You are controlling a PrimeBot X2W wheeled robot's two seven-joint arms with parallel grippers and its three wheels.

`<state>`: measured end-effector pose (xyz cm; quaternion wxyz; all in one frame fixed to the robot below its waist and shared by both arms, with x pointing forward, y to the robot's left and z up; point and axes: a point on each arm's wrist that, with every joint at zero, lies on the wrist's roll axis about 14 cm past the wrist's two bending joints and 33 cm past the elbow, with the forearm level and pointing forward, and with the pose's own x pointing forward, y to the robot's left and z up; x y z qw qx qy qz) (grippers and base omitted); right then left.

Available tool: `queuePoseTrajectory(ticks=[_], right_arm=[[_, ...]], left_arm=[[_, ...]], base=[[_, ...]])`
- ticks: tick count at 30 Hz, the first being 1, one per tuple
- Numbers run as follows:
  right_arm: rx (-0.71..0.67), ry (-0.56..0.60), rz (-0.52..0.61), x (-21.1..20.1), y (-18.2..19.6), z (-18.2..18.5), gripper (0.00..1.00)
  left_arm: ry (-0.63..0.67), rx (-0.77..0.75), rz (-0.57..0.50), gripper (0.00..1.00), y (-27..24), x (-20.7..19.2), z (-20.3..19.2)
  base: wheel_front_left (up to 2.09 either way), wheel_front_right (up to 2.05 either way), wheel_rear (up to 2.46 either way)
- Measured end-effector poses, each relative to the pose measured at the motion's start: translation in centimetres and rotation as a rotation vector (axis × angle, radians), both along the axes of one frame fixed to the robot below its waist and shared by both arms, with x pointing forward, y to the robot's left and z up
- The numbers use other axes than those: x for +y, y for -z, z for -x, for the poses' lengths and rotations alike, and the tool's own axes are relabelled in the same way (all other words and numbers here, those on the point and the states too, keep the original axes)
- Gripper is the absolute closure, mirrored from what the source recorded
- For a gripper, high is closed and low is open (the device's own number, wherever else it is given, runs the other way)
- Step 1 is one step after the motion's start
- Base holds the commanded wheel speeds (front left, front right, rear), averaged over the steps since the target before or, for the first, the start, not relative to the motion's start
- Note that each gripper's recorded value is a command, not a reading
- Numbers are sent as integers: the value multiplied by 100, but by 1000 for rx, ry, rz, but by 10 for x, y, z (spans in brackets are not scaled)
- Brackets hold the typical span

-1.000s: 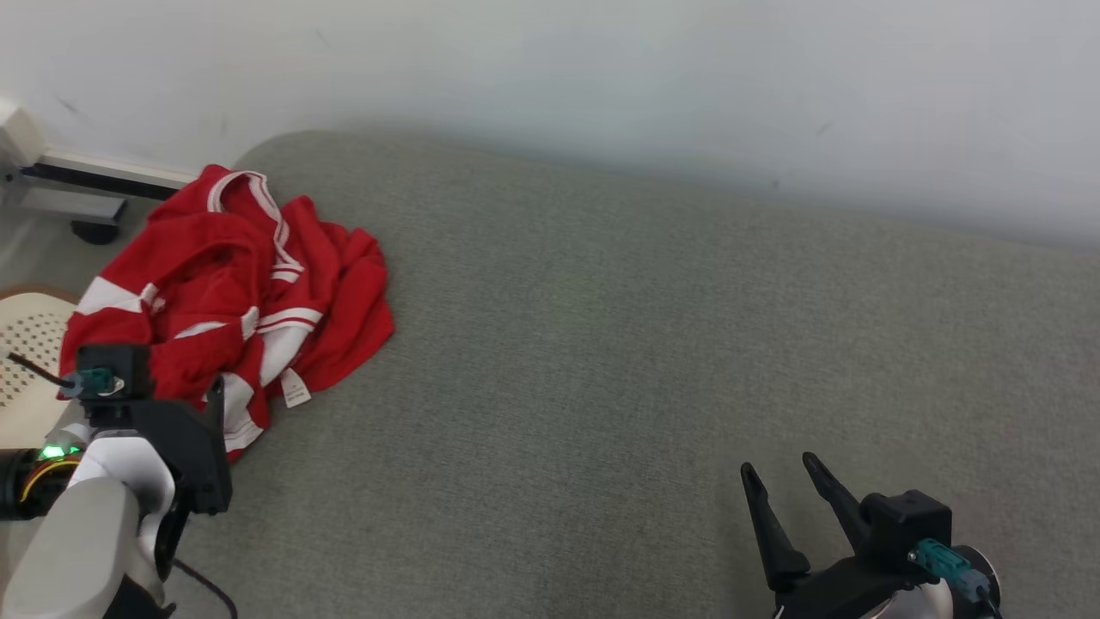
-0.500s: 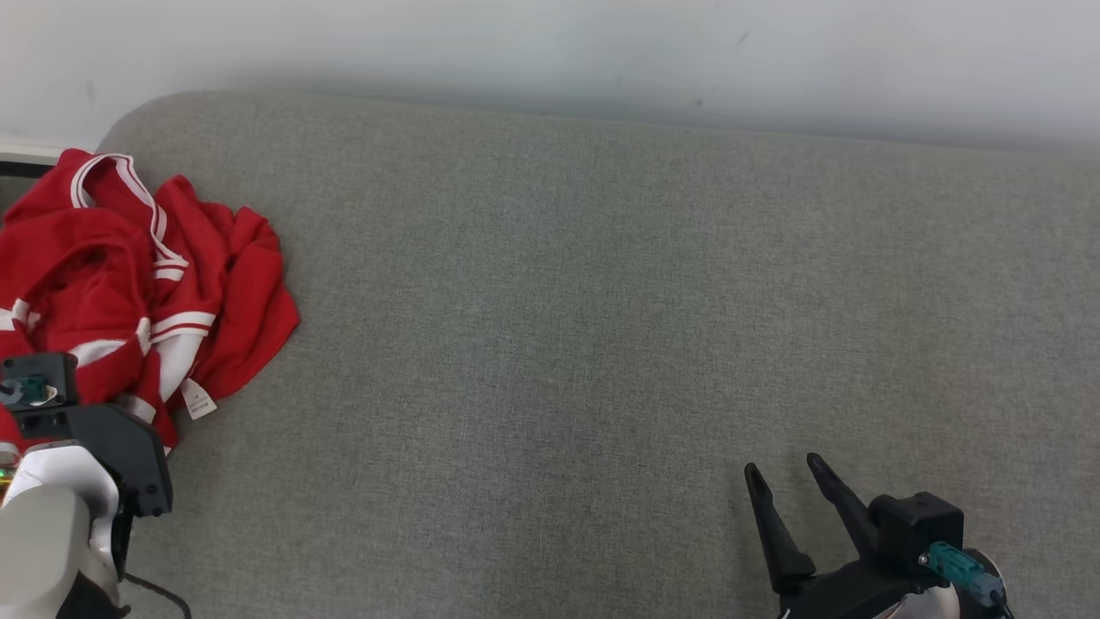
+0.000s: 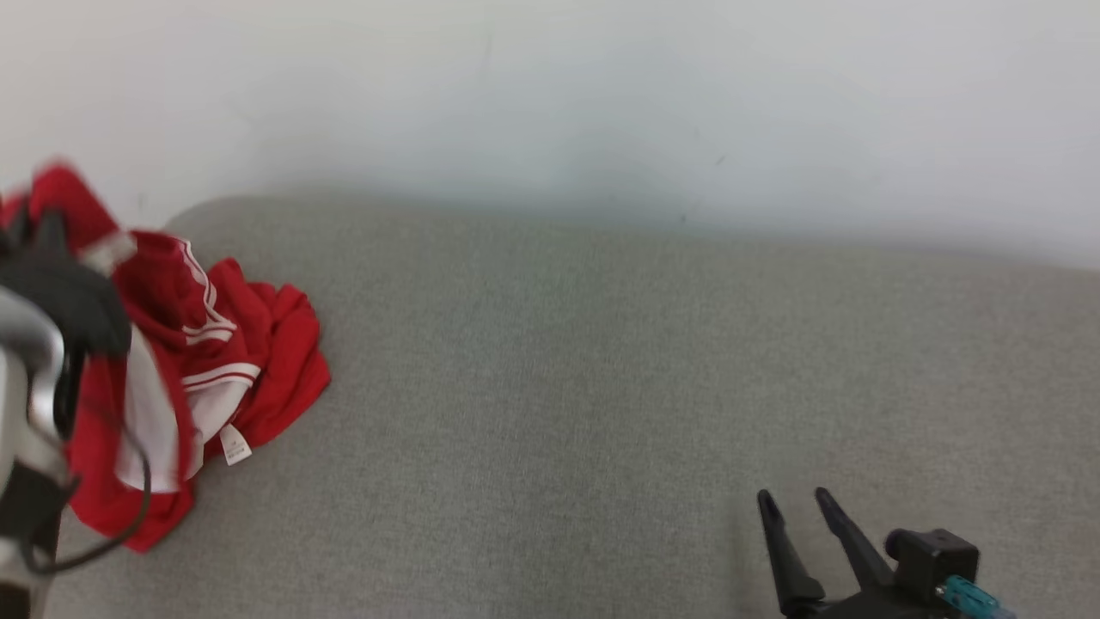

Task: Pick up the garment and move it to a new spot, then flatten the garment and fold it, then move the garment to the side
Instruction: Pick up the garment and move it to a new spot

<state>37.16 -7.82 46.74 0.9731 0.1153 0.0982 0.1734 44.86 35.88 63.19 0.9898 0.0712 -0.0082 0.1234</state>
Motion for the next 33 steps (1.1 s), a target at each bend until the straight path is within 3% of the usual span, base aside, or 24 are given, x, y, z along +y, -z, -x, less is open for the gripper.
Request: queuePoseTrajectory(ticks=[3, 6, 14, 20, 26, 30, 33], right_arm=[[-40, 44, -12, -13, -10, 2, 0], [-69, 86, -13, -26, -17, 5, 0], [-105, 219, 7, -71, -26, 18, 0], [-123, 296, 4, -97, -33, 30, 0], [-115, 389, 3, -125, -31, 47, 0], [-96, 441, -2, -140, -24, 55, 0], [-74, 458, -8, -144, -17, 56, 0]], left_arm=[[102, -236, -12, 100, -84, -34, 0], [229, -394, 7, 100, -135, -83, 7], [604, -571, 169, 100, -184, -231, 21], [809, -552, 345, 100, -175, -315, 23], [891, -417, 455, 100, -129, -371, 5], [841, -204, 508, 100, -50, -386, -18], [741, -48, 503, 100, 17, -373, -34]], base=[[0, 0, 0], [0, 0, 0], [0, 0, 0], [0, 0, 0], [0, 0, 0], [0, 0, 0], [0, 0, 0]])
